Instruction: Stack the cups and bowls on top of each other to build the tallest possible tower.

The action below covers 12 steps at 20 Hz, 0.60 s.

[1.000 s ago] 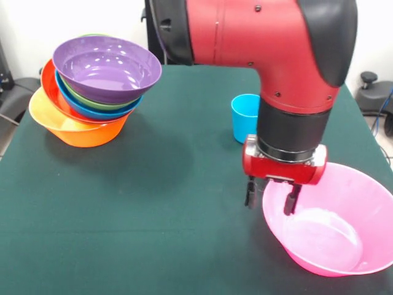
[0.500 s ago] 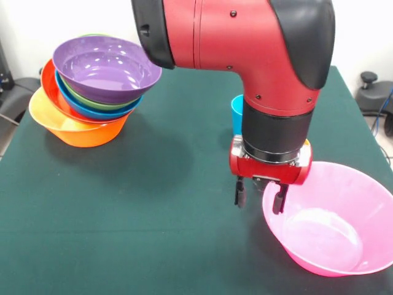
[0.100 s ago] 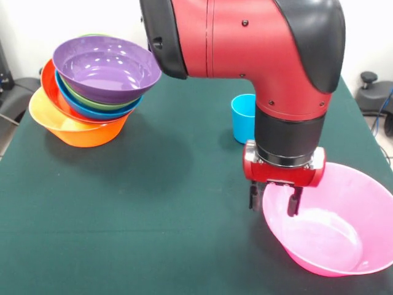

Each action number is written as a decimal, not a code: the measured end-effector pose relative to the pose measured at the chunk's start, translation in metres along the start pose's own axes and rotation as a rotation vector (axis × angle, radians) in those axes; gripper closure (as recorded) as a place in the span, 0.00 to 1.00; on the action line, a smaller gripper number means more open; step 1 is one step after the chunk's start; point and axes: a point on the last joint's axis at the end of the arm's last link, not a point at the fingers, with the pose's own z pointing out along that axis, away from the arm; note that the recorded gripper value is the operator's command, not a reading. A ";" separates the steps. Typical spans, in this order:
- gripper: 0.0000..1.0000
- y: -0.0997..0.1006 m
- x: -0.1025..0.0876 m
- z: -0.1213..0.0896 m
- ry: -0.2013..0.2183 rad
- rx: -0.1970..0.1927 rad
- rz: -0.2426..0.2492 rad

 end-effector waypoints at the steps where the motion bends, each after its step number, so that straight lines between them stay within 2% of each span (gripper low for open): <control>1: 0.00 0.001 0.000 0.001 0.001 -0.003 -0.001; 6: 0.00 0.001 0.000 0.005 0.004 -0.020 -0.006; 12: 0.00 -0.004 0.002 0.010 0.009 -0.021 -0.014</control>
